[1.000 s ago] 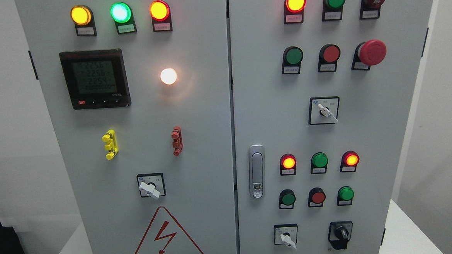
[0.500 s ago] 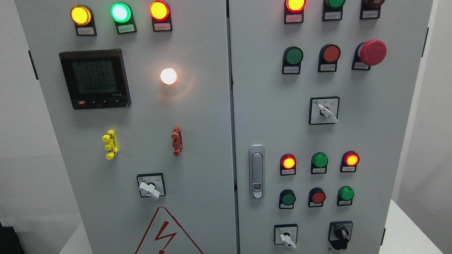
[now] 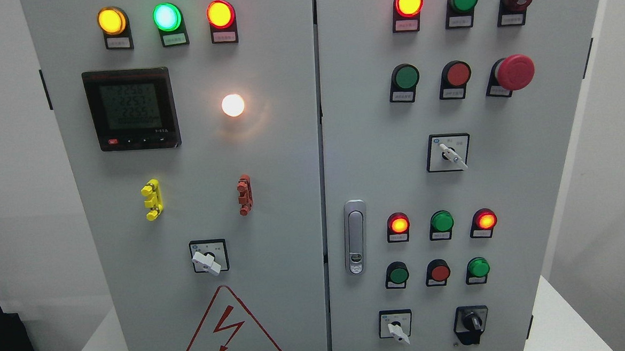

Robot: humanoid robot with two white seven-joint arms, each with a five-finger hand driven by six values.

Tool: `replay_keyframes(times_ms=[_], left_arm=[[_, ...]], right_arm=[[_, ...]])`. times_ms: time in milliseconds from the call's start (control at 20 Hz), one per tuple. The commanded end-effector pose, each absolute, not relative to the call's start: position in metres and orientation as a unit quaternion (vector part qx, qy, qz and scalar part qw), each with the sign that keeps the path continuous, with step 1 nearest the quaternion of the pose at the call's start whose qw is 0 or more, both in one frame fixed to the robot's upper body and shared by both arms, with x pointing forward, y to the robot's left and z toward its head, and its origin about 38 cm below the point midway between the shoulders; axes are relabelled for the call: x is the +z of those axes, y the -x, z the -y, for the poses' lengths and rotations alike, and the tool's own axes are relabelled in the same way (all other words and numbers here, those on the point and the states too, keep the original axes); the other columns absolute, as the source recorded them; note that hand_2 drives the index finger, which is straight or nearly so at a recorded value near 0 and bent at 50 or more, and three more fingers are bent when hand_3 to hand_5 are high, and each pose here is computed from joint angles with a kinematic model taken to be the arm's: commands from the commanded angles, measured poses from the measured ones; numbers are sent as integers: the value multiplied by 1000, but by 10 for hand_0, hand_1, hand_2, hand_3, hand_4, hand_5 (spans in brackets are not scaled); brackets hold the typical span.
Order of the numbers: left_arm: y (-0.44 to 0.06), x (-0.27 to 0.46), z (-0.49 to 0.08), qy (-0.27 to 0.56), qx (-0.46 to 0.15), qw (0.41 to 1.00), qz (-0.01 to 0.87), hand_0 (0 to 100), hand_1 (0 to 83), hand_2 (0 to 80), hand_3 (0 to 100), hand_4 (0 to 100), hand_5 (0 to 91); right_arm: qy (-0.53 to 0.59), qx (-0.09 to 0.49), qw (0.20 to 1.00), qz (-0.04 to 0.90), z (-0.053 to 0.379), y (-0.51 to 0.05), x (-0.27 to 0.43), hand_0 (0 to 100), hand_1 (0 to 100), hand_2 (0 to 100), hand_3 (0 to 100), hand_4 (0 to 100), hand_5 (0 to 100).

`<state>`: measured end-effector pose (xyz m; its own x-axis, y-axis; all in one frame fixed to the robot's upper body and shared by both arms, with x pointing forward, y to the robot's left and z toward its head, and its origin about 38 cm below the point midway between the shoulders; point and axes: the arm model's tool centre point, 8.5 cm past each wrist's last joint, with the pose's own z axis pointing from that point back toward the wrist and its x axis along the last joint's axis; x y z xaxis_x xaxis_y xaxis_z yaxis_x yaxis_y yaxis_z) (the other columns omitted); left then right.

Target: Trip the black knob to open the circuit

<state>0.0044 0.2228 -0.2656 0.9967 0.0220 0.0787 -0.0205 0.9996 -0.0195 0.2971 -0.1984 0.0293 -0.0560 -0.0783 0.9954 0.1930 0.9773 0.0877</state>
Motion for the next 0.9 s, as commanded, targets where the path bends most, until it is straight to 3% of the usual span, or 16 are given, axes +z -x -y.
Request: replay_keyframes(times_ms=[0, 850], left_arm=[[-7, -266, -222, 10, 12, 999, 43, 120, 389, 0, 0, 0, 0], [-7, -266, -222, 10, 12, 999, 43, 120, 389, 0, 0, 0, 0]], right_arm=[[35, -102, 667, 738, 200, -304, 50, 0, 60, 24, 1000, 998, 957], [23, -113, 646, 754, 202, -326, 89, 0, 49, 28, 1000, 1000, 961]])
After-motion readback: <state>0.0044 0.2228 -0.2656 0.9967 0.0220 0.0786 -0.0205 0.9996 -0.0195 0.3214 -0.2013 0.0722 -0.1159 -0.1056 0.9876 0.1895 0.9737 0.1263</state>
